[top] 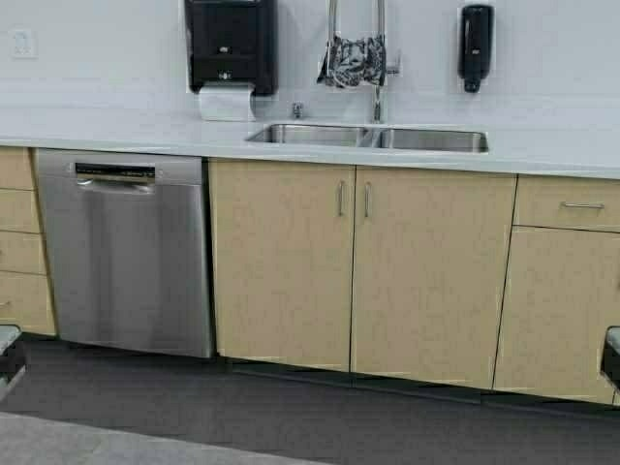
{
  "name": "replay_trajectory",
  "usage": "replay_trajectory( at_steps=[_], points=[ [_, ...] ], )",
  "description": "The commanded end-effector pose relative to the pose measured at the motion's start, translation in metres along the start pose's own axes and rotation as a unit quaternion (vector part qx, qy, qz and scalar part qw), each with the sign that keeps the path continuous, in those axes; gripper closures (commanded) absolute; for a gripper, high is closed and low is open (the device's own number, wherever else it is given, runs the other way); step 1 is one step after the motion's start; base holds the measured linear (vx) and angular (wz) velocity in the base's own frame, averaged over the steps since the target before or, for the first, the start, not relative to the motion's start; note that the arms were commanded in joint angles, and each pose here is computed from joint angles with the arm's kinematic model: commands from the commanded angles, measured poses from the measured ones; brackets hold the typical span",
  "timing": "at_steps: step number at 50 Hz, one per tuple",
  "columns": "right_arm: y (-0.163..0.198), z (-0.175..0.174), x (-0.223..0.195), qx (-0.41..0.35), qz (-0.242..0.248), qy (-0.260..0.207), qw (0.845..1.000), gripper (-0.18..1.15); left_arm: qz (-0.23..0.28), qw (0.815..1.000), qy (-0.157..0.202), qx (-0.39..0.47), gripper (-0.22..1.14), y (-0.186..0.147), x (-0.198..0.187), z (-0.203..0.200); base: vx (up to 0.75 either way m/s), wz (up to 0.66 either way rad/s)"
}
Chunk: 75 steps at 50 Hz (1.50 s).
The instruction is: Get the cloth and wipe up the spill under the wine glass
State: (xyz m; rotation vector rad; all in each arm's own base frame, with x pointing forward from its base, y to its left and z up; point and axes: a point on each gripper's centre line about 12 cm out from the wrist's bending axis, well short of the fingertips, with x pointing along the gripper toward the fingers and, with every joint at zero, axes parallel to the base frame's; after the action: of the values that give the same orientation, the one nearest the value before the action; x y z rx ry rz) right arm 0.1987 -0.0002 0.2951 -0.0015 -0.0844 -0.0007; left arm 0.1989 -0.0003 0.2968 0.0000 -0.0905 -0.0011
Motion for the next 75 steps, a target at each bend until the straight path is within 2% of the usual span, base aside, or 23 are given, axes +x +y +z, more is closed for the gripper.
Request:
replay_trajectory(
  at_steps=[1,7,25,54,75],
  points=[
    [0.001,-0.001,0.001,0.006,0.002,-0.002,1.0,0.96,-0.005,1.0,-0.016,-0.019,0.94,-0.002,-0.009,0.006,0.0,0.0],
    [0.002,0.001,0.001,0.001,0.004,-0.005,1.0,0.92,-0.005,0.999,-0.024,-0.022,0.88,-0.002,-0.01,0.01,0.0,0.0],
    [0.003,0.002,0.001,-0.04,0.011,-0.007,0.999,0.92,-0.005,0.999,-0.023,-0.029,0.89,-0.002,-0.01,0.01,0.01,-0.03],
    [-0.012,0.003,0.004,-0.018,-0.025,-0.02,0.999,0.92,-0.005,0.999,-0.015,-0.032,0.89,-0.002,-0.006,0.007,0.15,-0.05],
    [-0.012,0.002,0.006,-0.001,-0.026,-0.023,0.999,0.92,-0.005,0.999,-0.005,-0.033,0.89,-0.002,-0.002,0.0,0.32,0.0]
  ],
)
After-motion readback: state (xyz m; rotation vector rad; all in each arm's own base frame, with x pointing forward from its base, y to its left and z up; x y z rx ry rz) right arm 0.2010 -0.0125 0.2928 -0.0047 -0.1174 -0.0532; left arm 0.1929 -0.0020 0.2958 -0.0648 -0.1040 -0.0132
